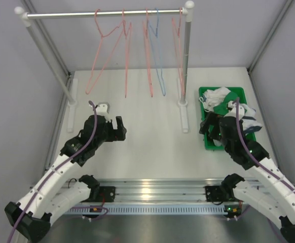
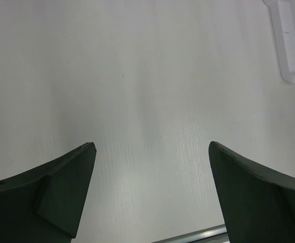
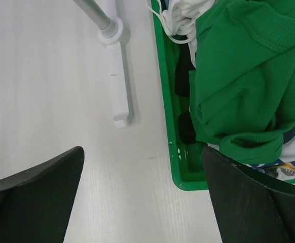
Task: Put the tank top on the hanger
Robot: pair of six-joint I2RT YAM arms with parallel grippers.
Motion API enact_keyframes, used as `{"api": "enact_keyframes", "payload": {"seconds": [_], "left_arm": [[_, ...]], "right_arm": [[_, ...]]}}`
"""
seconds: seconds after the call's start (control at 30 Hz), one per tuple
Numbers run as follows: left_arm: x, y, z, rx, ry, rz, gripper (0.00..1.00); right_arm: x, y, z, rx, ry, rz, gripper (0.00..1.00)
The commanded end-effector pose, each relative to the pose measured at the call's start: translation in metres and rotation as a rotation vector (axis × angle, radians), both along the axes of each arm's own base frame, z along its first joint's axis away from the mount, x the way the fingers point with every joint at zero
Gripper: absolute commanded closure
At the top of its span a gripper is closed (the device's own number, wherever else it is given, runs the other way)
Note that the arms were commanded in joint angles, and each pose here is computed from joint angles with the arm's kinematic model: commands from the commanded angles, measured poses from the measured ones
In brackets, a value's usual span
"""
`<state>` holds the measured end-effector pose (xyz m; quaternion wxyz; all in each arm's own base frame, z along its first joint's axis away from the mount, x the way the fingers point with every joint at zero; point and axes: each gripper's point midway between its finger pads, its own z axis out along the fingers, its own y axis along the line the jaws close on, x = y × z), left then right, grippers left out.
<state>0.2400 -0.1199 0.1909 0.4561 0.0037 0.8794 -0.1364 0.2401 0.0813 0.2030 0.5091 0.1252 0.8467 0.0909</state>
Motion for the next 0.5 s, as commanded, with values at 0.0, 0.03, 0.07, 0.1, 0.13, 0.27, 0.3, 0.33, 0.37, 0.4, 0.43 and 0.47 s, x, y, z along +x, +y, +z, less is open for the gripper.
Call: {"api": "enact_keyframes", "payload": {"seconds": [0.0,0.03,0.07,0.1,0.13,0.27,0.3,0.33,0.37,0.4,0.43,0.47], "left_arm": [[0.001,0.002,0.021,-0.020,-0.066,-0.007,0.02],[-0.001,0.000,0.022,-0.026,-0.068,-0.018,0.02],[-0.001,0.000,0.023,-0.029,-0.072,-0.023,0.02],[-0.002,-0.002,0.022,-0.030,-0.070,-0.031,0.02],[-0.002,-0.003,0.022,-0.034,-0.066,-0.039,0.02],[-0.004,-0.007,0.020,-0.044,-0.060,-0.058,0.02],[-0.004,-0.008,0.020,-0.045,-0.060,-0.063,0.02],[-0.004,-0.008,0.020,-0.046,-0.059,-0.066,0.02],[-0.005,-0.010,0.020,-0.048,-0.057,-0.077,0.02],[-0.005,-0.010,0.019,-0.049,-0.058,-0.082,0.02],[-0.006,-0.011,0.021,-0.053,-0.061,-0.085,0.02],[-0.006,-0.011,0.020,-0.056,-0.061,-0.088,0.02]], "right_arm": [[0.004,-0.001,0.004,-0.010,0.003,-0.014,0.00],[0.002,-0.003,0.001,-0.028,0.027,-0.016,0.01],[0.004,-0.003,0.009,-0.031,0.022,-0.013,0.00],[0.004,-0.004,0.010,-0.042,0.032,-0.013,0.00],[0.005,-0.002,0.009,-0.055,0.048,-0.008,0.00],[0.012,-0.006,0.021,-0.105,0.070,-0.020,0.00],[0.017,-0.010,0.031,-0.104,0.060,-0.038,0.00],[0.022,-0.014,0.027,-0.127,0.092,-0.054,0.00],[0.025,-0.018,0.034,-0.132,0.098,-0.070,0.00],[0.033,-0.030,0.032,-0.137,0.120,-0.116,0.00],[0.037,-0.030,0.033,-0.119,0.131,-0.101,0.00],[0.041,-0.034,0.037,-0.100,0.131,-0.108,0.00]]}}
